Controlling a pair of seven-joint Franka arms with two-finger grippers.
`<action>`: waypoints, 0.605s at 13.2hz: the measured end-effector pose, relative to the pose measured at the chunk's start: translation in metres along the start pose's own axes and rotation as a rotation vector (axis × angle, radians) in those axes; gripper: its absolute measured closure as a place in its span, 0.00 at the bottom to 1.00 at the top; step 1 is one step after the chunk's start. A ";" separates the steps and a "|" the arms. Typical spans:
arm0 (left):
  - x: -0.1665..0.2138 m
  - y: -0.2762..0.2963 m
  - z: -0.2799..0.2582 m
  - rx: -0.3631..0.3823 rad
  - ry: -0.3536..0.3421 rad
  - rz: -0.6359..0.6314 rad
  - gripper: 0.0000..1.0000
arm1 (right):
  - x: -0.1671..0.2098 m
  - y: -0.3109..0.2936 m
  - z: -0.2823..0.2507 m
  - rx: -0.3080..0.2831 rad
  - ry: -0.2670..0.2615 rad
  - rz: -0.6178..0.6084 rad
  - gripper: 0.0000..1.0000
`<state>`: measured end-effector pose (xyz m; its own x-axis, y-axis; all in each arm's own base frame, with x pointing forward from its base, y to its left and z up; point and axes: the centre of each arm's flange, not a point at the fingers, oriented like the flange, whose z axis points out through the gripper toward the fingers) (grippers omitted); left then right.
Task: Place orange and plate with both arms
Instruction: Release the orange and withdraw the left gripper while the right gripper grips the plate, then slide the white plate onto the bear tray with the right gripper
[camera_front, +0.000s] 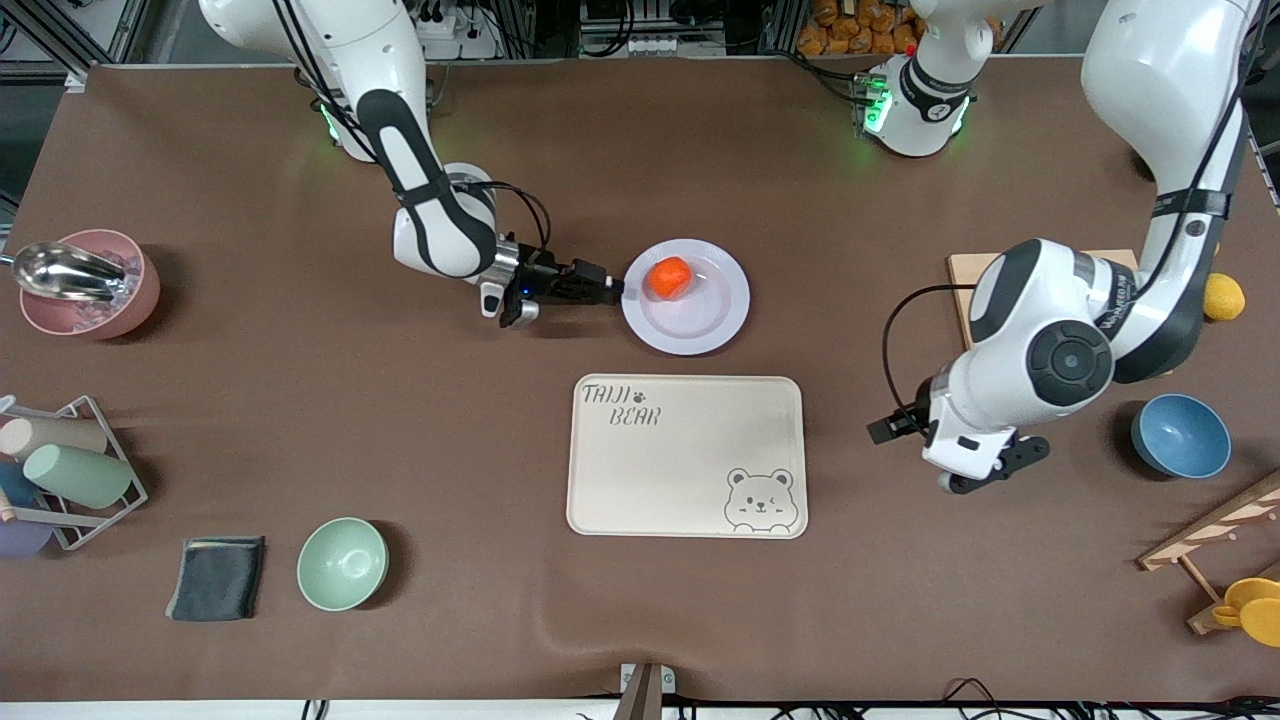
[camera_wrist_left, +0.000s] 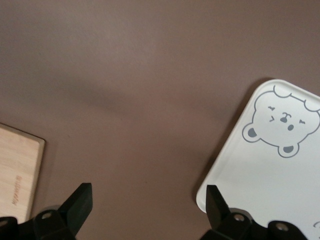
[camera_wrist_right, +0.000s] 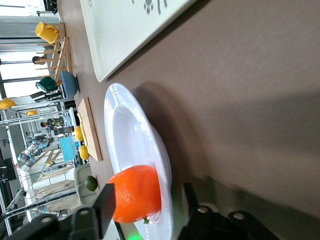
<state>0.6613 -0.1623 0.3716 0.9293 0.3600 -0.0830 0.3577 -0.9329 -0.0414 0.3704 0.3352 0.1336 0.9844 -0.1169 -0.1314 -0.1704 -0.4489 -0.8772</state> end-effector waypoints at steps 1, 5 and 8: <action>0.002 -0.004 -0.008 -0.001 0.015 0.031 0.00 | -0.001 0.000 0.004 -0.001 -0.003 0.000 0.40; 0.007 -0.032 -0.037 0.021 0.035 0.136 0.00 | -0.001 0.004 0.011 0.002 0.005 0.013 0.46; 0.012 -0.052 -0.052 0.067 0.064 0.211 0.00 | -0.006 0.003 0.019 0.000 0.012 0.021 0.79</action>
<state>0.6581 -0.1098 0.4244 0.9875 0.1542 -0.0337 0.1504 -0.9840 -0.0956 0.3650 0.3511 0.1232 0.9801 -0.1366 -0.1441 -0.1907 -0.4460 -0.8745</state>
